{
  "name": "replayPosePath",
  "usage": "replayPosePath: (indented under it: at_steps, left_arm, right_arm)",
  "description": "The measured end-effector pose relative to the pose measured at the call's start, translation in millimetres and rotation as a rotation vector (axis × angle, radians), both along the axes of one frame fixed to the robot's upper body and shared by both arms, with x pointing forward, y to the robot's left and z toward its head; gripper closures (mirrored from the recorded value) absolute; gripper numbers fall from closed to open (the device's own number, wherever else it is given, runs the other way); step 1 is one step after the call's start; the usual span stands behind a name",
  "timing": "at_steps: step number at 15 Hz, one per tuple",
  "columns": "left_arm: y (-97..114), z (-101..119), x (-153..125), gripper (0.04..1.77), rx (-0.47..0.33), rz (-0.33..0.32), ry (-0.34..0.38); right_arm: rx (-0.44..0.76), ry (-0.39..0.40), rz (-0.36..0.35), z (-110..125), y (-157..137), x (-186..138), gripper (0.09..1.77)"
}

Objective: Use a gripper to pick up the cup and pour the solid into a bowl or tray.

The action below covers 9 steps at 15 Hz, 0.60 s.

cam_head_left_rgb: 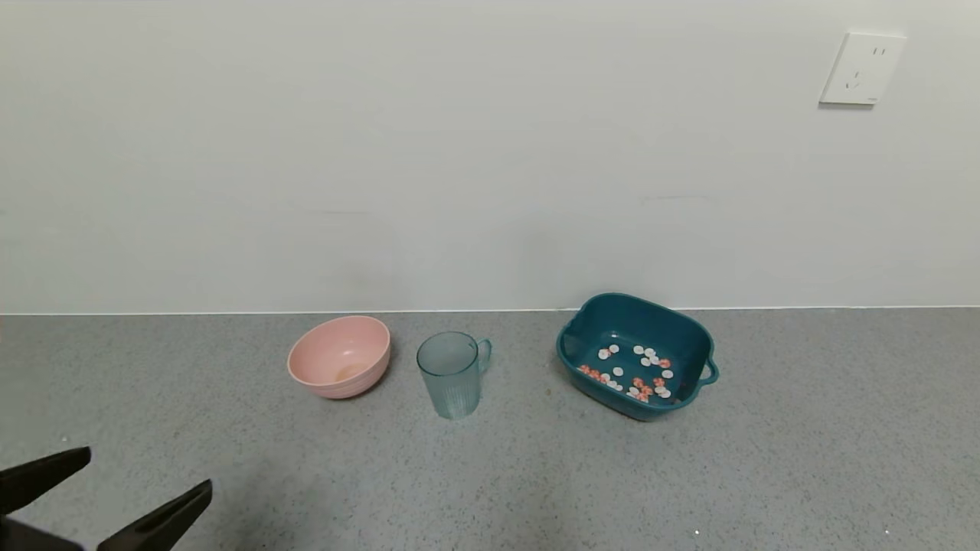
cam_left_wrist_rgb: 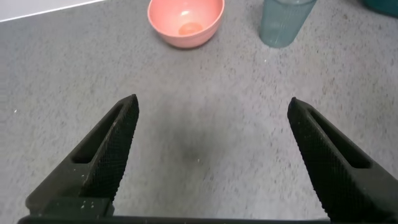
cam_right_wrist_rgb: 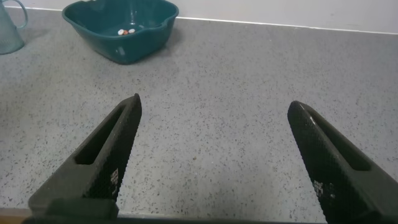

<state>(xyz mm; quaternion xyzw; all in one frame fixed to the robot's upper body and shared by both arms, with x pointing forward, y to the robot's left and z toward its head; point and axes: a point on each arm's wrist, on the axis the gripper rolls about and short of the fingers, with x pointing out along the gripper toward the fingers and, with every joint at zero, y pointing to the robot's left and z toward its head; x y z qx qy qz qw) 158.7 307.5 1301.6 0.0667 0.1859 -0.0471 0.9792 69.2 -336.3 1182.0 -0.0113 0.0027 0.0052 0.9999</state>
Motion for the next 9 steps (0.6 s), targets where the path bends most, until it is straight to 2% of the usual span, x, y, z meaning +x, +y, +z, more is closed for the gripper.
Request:
replayPosePath:
  at_steps: [3,9]
  left_arm:
    - [12.8,-2.8,-23.4,0.09,-0.024,0.011,-0.047]
    - [27.8,-16.1,-50.8,0.09,-0.066,0.036,-0.138]
  right_arm:
    - [0.000,0.000,0.000,0.0,0.0,0.0,0.15]
    - [0.000,0.000,0.000,0.0,0.0,0.0,0.15]
